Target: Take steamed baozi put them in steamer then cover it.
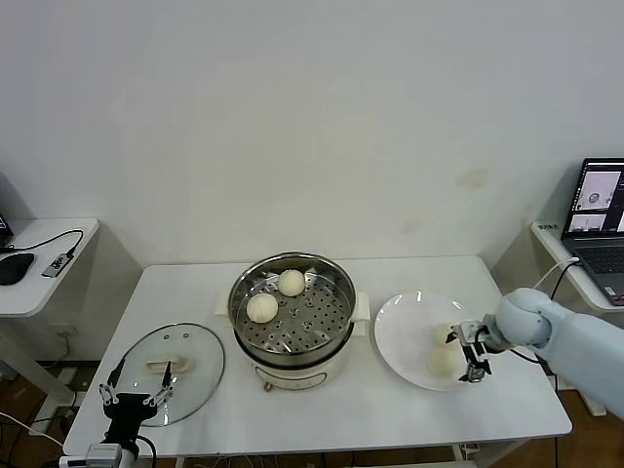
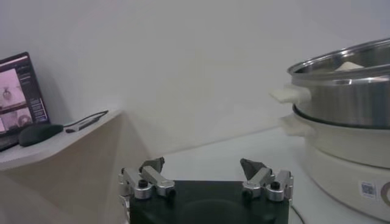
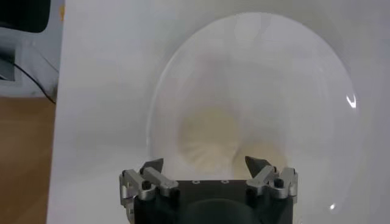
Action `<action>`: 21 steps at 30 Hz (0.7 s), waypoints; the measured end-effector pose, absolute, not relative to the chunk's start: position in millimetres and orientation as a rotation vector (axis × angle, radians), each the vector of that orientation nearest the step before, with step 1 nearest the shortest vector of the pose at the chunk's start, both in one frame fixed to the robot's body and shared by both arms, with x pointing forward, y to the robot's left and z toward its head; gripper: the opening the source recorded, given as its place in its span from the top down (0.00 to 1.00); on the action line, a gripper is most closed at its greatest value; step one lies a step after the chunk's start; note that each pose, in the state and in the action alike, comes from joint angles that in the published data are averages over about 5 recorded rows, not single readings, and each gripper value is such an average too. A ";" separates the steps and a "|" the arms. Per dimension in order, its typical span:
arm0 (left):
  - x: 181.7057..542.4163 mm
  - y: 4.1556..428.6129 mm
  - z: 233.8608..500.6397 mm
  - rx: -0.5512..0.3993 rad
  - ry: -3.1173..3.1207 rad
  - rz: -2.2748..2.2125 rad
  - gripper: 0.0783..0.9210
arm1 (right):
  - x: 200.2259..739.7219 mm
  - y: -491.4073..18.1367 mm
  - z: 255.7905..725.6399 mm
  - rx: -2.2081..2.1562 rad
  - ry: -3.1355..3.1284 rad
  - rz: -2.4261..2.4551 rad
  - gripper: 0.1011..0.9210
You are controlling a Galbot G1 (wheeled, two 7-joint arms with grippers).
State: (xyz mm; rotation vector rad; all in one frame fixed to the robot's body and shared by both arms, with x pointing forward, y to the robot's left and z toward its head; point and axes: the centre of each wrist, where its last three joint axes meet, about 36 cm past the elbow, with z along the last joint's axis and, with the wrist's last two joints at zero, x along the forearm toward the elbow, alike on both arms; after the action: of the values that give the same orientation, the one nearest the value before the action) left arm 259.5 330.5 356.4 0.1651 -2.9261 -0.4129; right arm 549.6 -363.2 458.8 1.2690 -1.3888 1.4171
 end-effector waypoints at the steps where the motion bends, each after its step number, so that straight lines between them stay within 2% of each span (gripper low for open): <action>1: 259.6 330.5 356.1 0.166 -2.926 -0.413 0.12 | 551.0 -361.7 457.3 1.271 -1.388 1.416 0.12; 8: 260.1 332.3 355.2 0.172 -2.924 -0.416 0.12 | 560.7 -350.2 449.5 1.279 -1.383 1.405 0.14; 21: 261.2 334.9 356.2 0.185 -2.926 -0.412 0.12 | 573.1 -340.1 450.2 1.283 -1.370 1.363 0.35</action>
State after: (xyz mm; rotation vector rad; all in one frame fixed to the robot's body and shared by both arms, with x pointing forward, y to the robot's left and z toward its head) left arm 261.2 334.9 356.2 0.1854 -2.9257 -0.4117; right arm 573.1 -340.1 450.2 1.2833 -1.3703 1.3633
